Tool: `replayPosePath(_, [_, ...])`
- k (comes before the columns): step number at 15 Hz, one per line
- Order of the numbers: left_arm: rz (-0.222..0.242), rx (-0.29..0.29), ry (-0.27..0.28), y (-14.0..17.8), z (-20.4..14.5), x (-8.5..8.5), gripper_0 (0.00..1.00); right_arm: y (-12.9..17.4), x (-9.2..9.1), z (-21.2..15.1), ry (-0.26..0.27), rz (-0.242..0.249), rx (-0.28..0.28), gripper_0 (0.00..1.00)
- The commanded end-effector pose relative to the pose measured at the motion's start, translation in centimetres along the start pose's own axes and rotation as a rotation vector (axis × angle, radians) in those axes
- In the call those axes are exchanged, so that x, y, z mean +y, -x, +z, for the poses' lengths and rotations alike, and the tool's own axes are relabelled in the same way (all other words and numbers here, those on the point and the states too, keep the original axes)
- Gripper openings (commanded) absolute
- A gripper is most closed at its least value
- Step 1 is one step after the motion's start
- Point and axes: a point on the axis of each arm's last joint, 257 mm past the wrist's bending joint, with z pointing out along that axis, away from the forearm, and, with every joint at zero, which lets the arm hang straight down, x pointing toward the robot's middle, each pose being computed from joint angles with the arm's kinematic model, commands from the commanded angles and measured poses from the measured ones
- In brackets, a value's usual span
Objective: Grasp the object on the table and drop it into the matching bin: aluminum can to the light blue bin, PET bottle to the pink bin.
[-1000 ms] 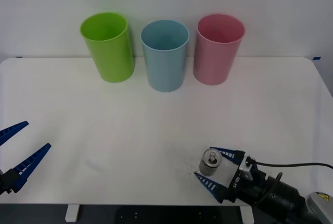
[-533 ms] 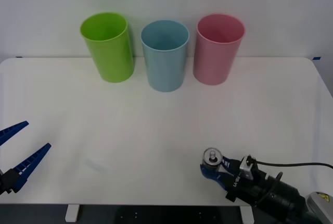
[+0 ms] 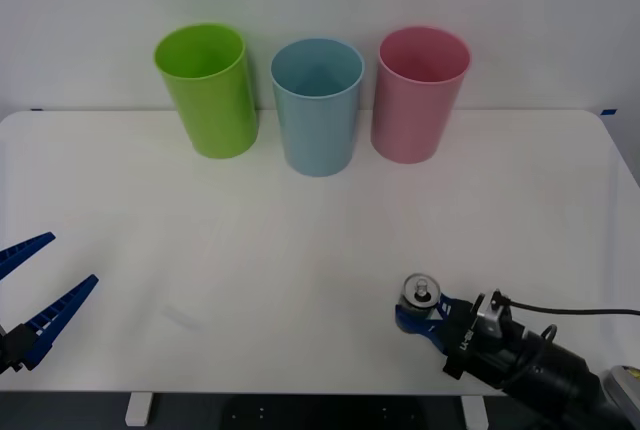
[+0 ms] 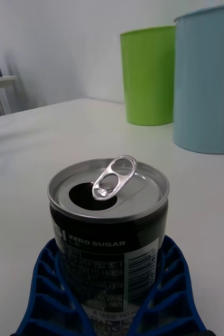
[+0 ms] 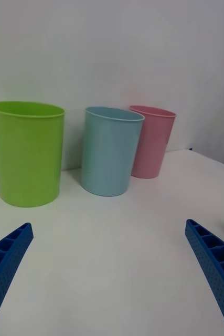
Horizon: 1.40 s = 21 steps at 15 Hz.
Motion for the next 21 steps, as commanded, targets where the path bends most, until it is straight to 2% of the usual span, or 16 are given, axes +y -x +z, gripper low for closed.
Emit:
replayPosePath(1, [0.000,0.000,0.000,0.0,0.0,0.0,1.00,1.6,-1.2,-0.7,-0.012,-0.009,-0.031,0.00])
replayPosePath(5, [0.000,0.000,0.000,0.0,0.0,0.0,1.00,5.2,-2.7,-1.1,-0.012,0.044,-0.078,0.00])
replayPosePath(8, [0.000,0.000,0.000,0.0,0.0,0.0,1.00,8.7,-3.9,-0.8,-0.017,0.059,-0.117,0.00])
replayPosePath(12, [0.000,0.000,0.000,0.0,0.0,0.0,1.00,13.3,-5.2,0.5,-0.036,0.019,-0.133,0.00])
replayPosePath(14, [0.000,0.000,0.000,0.0,0.0,0.0,1.00,15.5,-5.9,1.7,-0.021,0.004,-0.153,0.00])
replayPosePath(19, [0.000,0.000,0.000,0.0,0.0,0.0,1.00,20.2,-8.0,3.9,-0.003,-0.079,-0.193,0.00])
replayPosePath(21, [0.000,0.000,0.000,0.0,0.0,0.0,1.00,22.1,-8.6,5.3,-0.003,-0.096,-0.209,0.00])
